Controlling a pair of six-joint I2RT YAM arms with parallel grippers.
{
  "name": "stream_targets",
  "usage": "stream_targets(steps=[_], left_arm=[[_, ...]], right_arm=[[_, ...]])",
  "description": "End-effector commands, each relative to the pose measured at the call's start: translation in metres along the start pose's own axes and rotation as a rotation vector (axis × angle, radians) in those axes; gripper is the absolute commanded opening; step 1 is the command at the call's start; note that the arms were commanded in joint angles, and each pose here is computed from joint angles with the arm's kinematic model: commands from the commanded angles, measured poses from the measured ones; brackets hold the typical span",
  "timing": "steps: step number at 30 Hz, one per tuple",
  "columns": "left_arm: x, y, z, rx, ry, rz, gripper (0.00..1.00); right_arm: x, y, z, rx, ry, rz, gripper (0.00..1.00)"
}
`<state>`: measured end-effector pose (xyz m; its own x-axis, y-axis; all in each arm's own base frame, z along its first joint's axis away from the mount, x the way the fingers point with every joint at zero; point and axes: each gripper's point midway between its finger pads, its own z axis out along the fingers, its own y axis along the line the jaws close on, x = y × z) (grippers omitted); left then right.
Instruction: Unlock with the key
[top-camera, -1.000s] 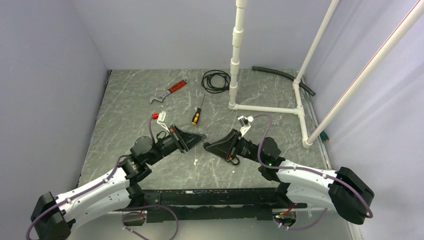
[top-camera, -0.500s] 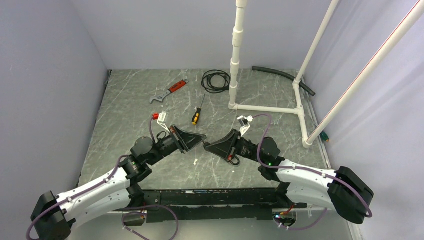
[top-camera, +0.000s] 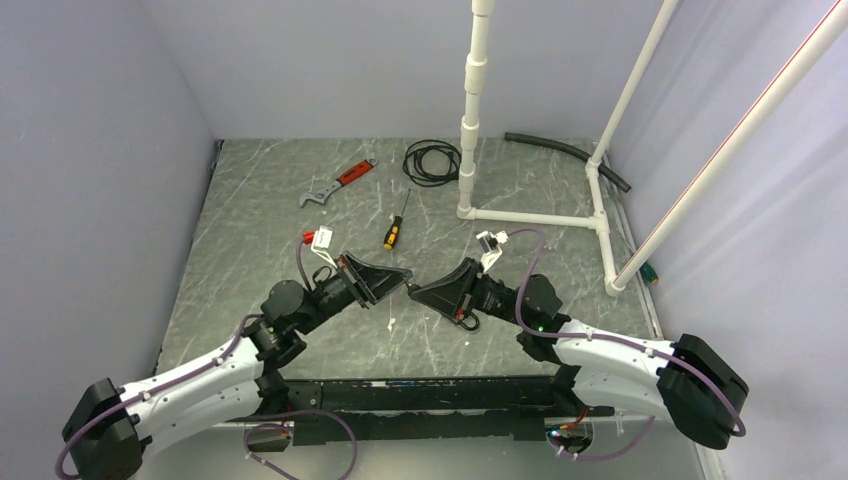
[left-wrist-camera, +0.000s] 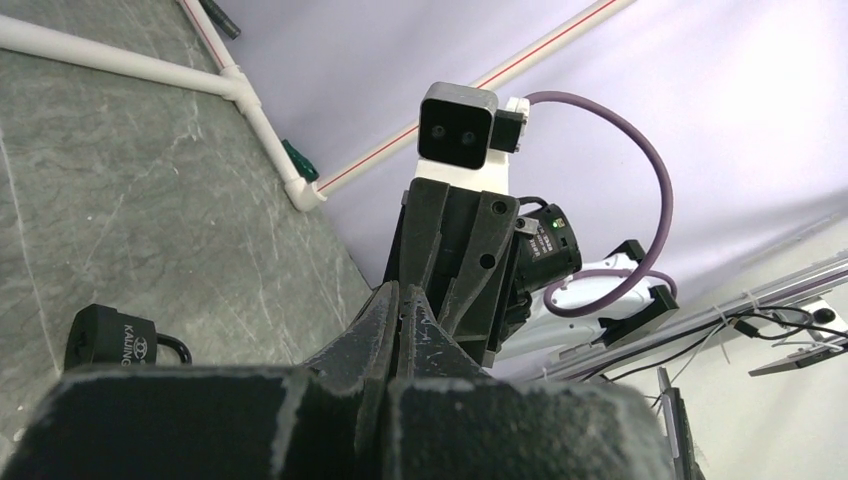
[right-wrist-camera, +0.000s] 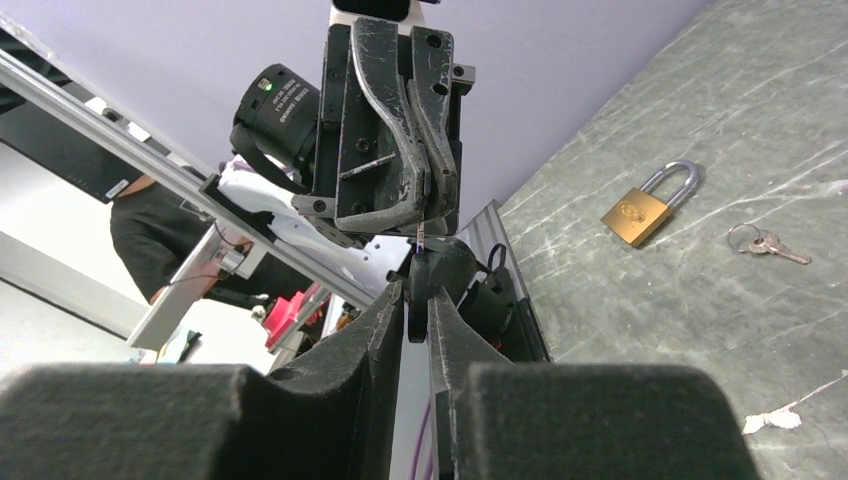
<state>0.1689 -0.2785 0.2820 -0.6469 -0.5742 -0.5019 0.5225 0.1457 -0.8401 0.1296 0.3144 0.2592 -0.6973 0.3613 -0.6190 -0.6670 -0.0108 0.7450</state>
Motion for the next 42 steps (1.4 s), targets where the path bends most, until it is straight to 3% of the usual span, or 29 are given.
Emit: stream_targets(steps=[1, 3, 5, 7, 8, 9, 10, 11, 12, 14, 25, 30, 35, 42], left_arm=[[-0.001, 0.019, -0.001, -0.049, -0.04, -0.005, 0.0], [0.0, 0.022, -0.002, -0.049, -0.046, -0.009, 0.0], [0.0, 0.023, -0.003, -0.05, -0.047, -0.01, 0.0], [0.001, 0.023, -0.003, -0.049, -0.039, -0.003, 0.0], [0.003, 0.022, -0.002, -0.047, -0.028, 0.005, 0.07], [0.004, 0.021, -0.002, -0.049, -0.018, 0.013, 0.25], [0.005, 0.02, -0.003, -0.055, -0.004, 0.022, 0.53], [0.005, 0.019, -0.004, -0.06, 0.009, 0.034, 0.74], [0.005, 0.017, -0.005, -0.067, 0.021, 0.052, 0.86], [0.002, 0.015, -0.011, -0.103, 0.036, 0.089, 0.99], [-0.038, -0.004, -0.066, -0.281, 0.019, 0.349, 0.99], [-0.032, 0.019, -0.066, -0.449, 0.169, 0.438, 0.97], [-0.017, 0.041, -0.038, -0.523, 0.337, 0.49, 0.91], [0.011, 0.064, -0.001, -0.537, 0.547, 0.618, 0.8]], right_arm=[[-0.03, 0.047, 0.005, -0.165, -0.09, -0.063, 0.16], [-0.031, 0.048, 0.005, -0.166, -0.094, -0.061, 0.14], [-0.031, 0.048, 0.005, -0.169, -0.094, -0.06, 0.02], [-0.031, 0.048, 0.005, -0.165, -0.095, -0.061, 0.0], [-0.031, 0.048, 0.004, -0.163, -0.096, -0.062, 0.0], [-0.03, 0.045, 0.004, -0.147, -0.093, -0.058, 0.0], [-0.03, 0.041, 0.004, -0.123, -0.09, -0.056, 0.0], [-0.029, 0.037, 0.003, -0.095, -0.088, -0.058, 0.0], [-0.029, 0.032, 0.001, -0.067, -0.088, -0.062, 0.0], [-0.027, 0.022, -0.005, -0.004, -0.087, -0.073, 0.0], [-0.024, -0.021, -0.036, 0.292, -0.07, -0.132, 0.0], [-0.036, -0.03, -0.052, 0.426, -0.084, -0.189, 0.0], [-0.05, -0.031, -0.071, 0.528, -0.116, -0.237, 0.0], [-0.073, -0.069, -0.15, 0.974, -0.253, -0.218, 0.0]])
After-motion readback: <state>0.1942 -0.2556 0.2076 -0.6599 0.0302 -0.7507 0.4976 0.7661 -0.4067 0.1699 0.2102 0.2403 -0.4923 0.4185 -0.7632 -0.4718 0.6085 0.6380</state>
